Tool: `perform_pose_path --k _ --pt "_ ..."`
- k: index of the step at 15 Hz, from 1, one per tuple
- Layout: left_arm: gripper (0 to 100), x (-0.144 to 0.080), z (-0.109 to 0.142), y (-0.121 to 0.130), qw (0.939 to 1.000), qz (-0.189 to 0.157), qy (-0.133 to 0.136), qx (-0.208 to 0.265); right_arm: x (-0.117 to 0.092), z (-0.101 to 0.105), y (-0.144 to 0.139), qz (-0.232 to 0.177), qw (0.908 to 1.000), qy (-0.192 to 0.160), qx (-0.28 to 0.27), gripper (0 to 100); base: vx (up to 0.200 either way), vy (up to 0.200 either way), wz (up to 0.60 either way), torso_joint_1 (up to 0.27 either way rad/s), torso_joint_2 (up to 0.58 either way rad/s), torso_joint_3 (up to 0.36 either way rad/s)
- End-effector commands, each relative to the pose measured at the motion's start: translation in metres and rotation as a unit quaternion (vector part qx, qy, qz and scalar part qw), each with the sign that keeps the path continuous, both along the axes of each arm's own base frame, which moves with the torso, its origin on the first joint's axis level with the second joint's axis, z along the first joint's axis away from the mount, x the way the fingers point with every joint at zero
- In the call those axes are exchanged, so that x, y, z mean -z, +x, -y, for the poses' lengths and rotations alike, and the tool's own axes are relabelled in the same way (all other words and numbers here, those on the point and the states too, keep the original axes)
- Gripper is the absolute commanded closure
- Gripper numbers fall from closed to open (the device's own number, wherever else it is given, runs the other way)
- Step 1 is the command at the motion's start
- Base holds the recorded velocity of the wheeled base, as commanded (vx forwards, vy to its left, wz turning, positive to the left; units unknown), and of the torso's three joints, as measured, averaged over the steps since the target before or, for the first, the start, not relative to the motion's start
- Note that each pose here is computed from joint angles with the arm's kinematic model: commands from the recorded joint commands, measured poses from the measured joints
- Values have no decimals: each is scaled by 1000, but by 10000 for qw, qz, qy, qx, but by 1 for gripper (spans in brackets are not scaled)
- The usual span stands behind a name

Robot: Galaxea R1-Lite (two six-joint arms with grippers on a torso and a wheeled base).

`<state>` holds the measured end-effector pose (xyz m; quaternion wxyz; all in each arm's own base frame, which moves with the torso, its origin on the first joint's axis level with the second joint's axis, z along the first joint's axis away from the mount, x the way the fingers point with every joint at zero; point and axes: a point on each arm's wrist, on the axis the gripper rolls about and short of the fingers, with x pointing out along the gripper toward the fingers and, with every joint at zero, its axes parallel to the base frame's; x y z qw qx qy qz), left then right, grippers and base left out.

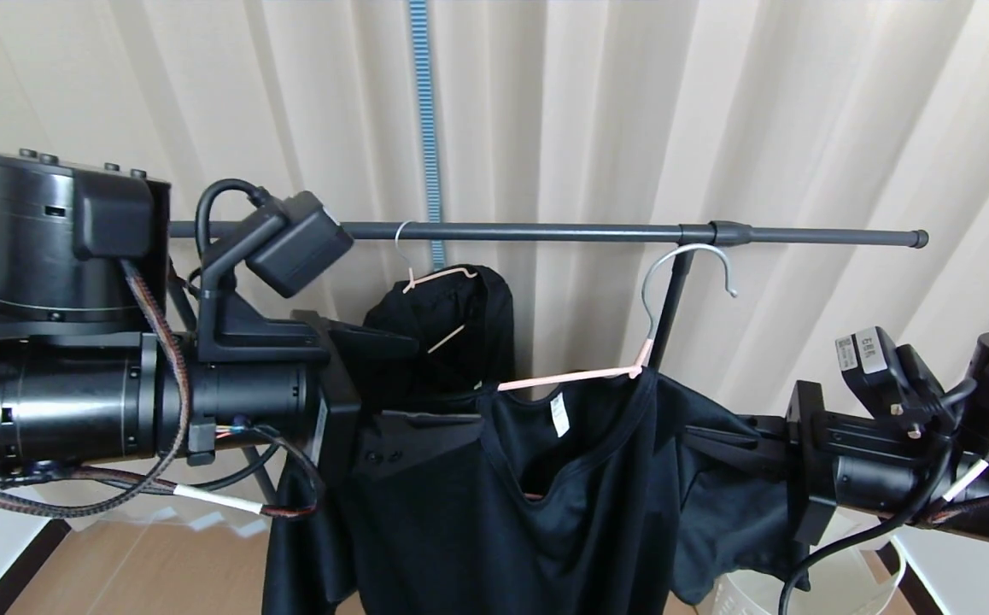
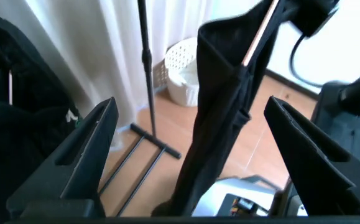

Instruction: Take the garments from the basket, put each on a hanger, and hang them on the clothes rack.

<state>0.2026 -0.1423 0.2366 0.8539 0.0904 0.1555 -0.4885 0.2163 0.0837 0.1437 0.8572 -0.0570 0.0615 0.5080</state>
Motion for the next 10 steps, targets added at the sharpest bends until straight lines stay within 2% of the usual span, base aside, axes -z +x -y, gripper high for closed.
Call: perform_pose_path --k 1,6,10 --pt "0 11 12 0 9996 -107 163 181 0 -1 -2 -4 10000 -3 -37 100 0 0 0 0 0 0" --pt "0 26 16 -3 9981 -95 452 398 -1 -3 -4 24 10000 0 -84 100 0 0 0 0 0 0" --pt "0 31 18 -4 9976 -159 513 437 -3 -2 -6 83 9999 19 -76 100 0 0 0 0 0 0"
